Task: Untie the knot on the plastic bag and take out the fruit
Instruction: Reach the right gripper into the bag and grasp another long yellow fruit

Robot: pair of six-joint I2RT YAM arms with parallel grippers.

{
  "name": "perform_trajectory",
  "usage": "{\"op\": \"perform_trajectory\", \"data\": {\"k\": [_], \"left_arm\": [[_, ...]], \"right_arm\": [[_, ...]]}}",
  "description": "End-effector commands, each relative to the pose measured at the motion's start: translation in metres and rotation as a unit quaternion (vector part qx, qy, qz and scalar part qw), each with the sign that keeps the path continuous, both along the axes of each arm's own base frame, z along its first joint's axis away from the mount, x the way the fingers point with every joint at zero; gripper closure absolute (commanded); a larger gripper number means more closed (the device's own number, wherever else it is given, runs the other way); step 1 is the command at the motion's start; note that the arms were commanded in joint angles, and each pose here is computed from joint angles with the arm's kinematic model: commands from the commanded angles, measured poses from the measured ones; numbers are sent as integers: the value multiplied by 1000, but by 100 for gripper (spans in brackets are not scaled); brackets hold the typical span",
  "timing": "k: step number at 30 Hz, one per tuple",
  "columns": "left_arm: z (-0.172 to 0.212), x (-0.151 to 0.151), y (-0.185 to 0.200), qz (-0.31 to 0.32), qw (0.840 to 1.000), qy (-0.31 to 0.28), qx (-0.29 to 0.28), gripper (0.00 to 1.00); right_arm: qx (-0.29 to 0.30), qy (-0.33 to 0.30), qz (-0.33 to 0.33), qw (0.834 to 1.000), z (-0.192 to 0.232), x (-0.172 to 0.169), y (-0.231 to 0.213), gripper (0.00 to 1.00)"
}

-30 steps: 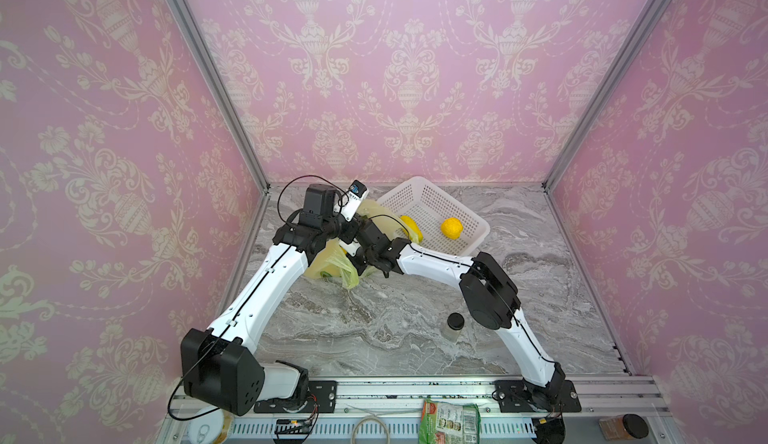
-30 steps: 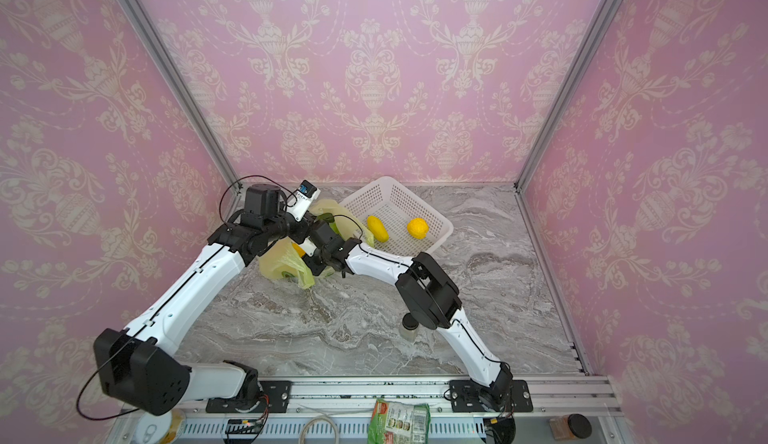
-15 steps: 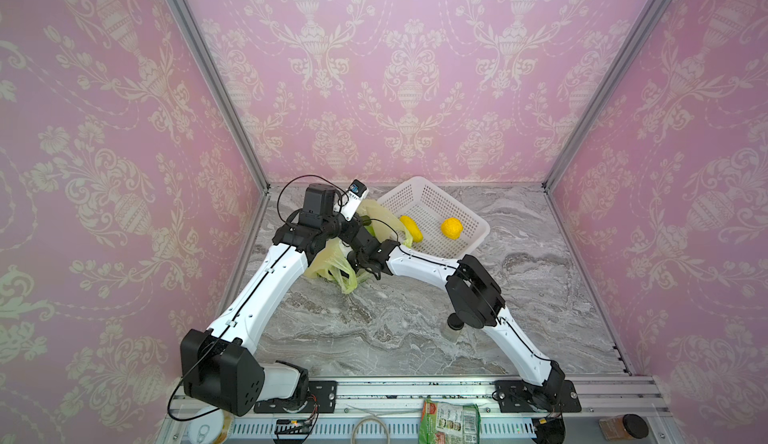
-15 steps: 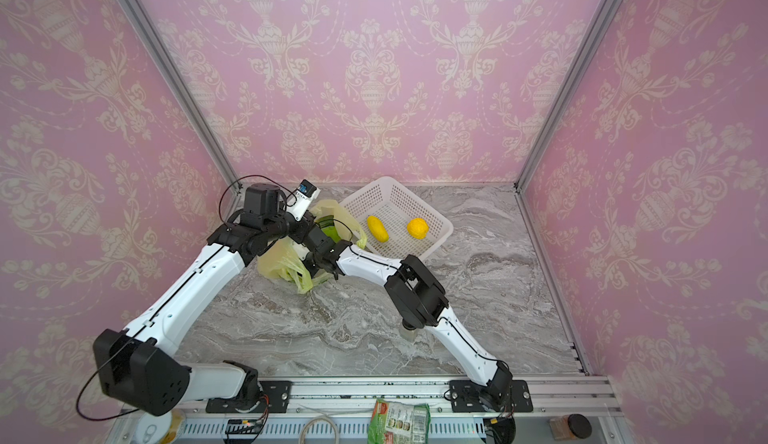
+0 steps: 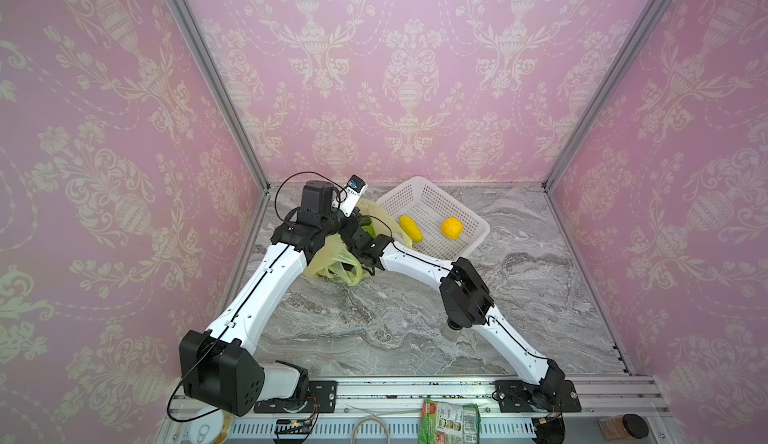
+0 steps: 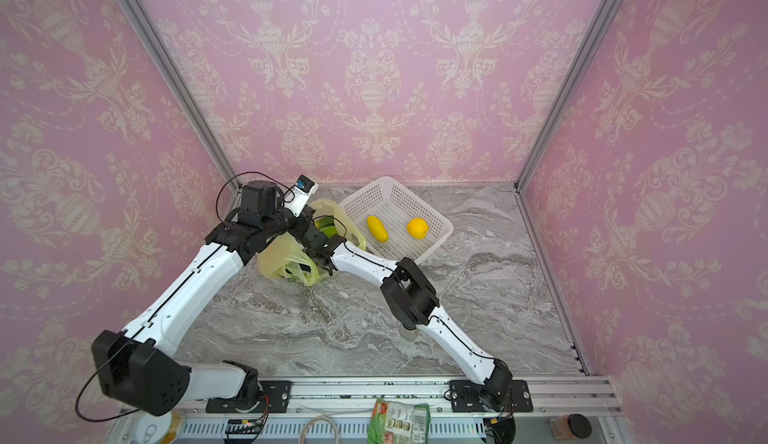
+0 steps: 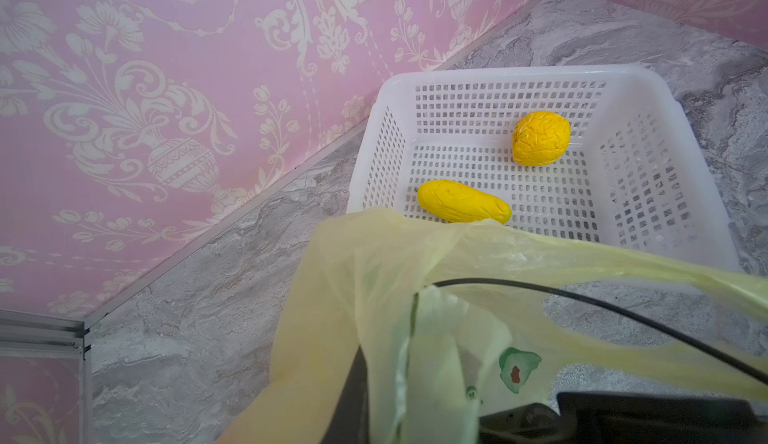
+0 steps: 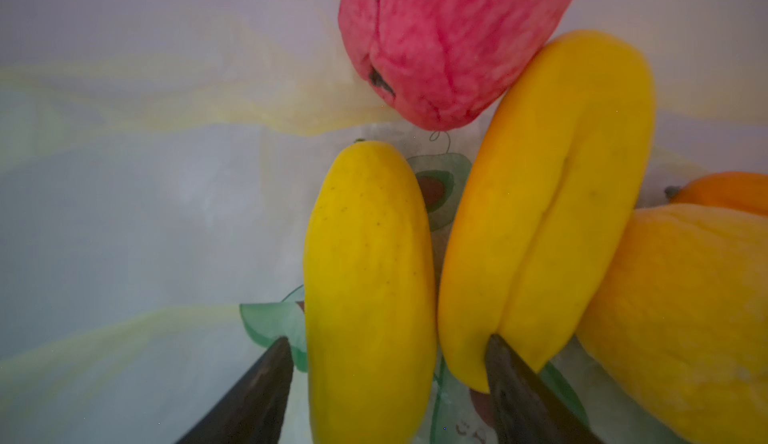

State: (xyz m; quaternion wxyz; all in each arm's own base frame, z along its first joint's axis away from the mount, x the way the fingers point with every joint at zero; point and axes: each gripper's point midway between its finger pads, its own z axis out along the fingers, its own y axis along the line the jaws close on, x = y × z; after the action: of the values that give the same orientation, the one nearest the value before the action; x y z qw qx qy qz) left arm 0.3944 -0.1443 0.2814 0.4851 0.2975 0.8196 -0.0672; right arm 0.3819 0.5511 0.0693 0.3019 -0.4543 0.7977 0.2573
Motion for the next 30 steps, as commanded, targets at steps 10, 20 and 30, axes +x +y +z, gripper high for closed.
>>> {"op": "perform_trajectory", "data": {"k": [10,20,30], "left_arm": [[-2,-14,-7,-13,1000,24,-12,88],[1,-15,-6,-13,1000,20,-13,88],[3,-15,-6,-12,1000,18,-14,88]], "right_arm": [[-62,18,34,997,-29,-28,0,36],[-52,-31,6,998,8,-25,-21,60],[13,-120,-8,993,80,-45,-66,64]]}}
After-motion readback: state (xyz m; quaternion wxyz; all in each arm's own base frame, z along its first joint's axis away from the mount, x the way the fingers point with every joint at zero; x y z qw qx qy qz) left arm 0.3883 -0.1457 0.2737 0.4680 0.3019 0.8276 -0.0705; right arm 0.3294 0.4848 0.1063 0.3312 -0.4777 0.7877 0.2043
